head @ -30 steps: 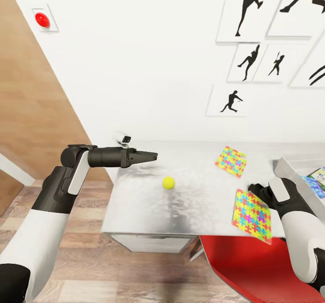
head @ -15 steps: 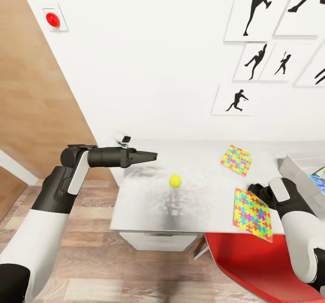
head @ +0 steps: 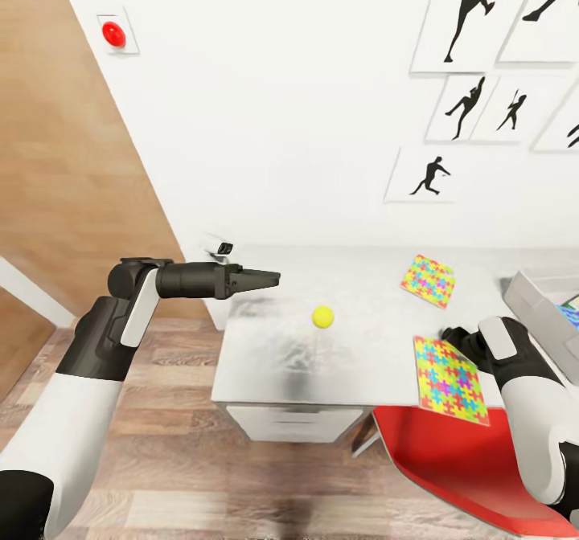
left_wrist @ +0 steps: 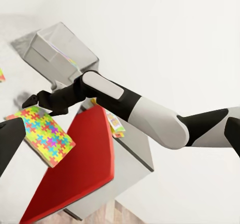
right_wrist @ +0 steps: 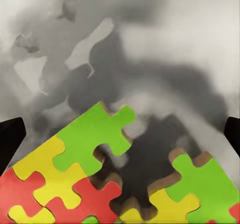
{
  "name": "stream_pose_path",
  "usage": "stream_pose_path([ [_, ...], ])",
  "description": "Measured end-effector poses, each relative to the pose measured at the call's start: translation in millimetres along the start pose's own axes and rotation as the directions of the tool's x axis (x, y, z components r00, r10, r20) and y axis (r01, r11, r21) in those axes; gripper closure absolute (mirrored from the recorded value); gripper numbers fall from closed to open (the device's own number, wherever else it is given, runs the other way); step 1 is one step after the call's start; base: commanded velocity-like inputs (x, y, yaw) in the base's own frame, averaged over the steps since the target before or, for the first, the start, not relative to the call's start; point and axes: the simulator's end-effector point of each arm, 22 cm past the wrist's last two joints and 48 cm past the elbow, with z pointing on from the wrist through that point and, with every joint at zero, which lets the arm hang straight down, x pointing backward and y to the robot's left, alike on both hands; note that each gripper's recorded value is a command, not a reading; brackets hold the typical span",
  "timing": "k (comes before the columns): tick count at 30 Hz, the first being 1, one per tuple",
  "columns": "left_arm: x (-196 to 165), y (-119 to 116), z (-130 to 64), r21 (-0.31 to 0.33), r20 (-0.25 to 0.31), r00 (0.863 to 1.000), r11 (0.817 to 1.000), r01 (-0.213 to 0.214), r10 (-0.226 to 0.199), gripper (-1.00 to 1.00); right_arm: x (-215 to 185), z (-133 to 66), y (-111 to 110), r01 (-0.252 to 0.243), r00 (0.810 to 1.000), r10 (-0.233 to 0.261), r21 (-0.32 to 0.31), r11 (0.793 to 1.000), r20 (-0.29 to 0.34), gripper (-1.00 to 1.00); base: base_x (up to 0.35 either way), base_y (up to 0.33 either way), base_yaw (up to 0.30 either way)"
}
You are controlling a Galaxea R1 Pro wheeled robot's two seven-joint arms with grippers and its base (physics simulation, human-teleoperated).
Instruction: Put all the toys in the child's room - the three board games (two on the bed and one on the table), the two jigsaw puzzles on the table, and the tennis ball on the table - inside the toy box on the table in the child's room.
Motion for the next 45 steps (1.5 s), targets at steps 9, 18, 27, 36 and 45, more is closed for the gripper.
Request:
stream_pose_path([
  [9, 0.1, -0.1, 0.2, 0.001, 0.0, 1.0, 1.0, 0.0, 0.0, -1.0, 0.1, -0.1, 0.8, -0.002, 1.0, 0.002, -0.003, 1.0, -0.001, -1.0, -0.09, 0.078, 0.0],
  [18, 0.1, -0.6, 0.4, 0.001, 0.0, 1.0, 1.0, 0.0, 0.0, -1.0, 0.7, 0.0, -1.7, 0.009, 1.0, -0.009, 0.006, 1.0, -0.002, -1.0, -0.022, 0.083, 0.0],
  [27, 0.0, -0.7, 0.6, 0.002, 0.0, 1.0, 1.0, 0.0, 0.0, -1.0, 0.5, -0.1, -1.3, 0.007, 1.0, -0.007, 0.005, 1.0, -0.002, -1.0, 0.0, 0.09, -0.004],
  [36, -1.6, -4.5, 0.2, 0.001, 0.0, 1.0, 1.0, -0.007, 0.007, -1.0, 2.3, -2.6, 6.7, -0.029, 1.0, 0.029, -0.027, 0.999, -0.009, -1.0, 0.037, 0.051, -0.132],
  [45, -2.8, -8.8, -0.1, 0.0, 0.0, 1.0, 1.0, -0.013, 0.013, -1.0, -17.1, -17.7, 14.1, -0.015, 0.999, 0.017, -0.044, 0.999, 0.041, -1.0, 0.002, 0.002, -0.177],
])
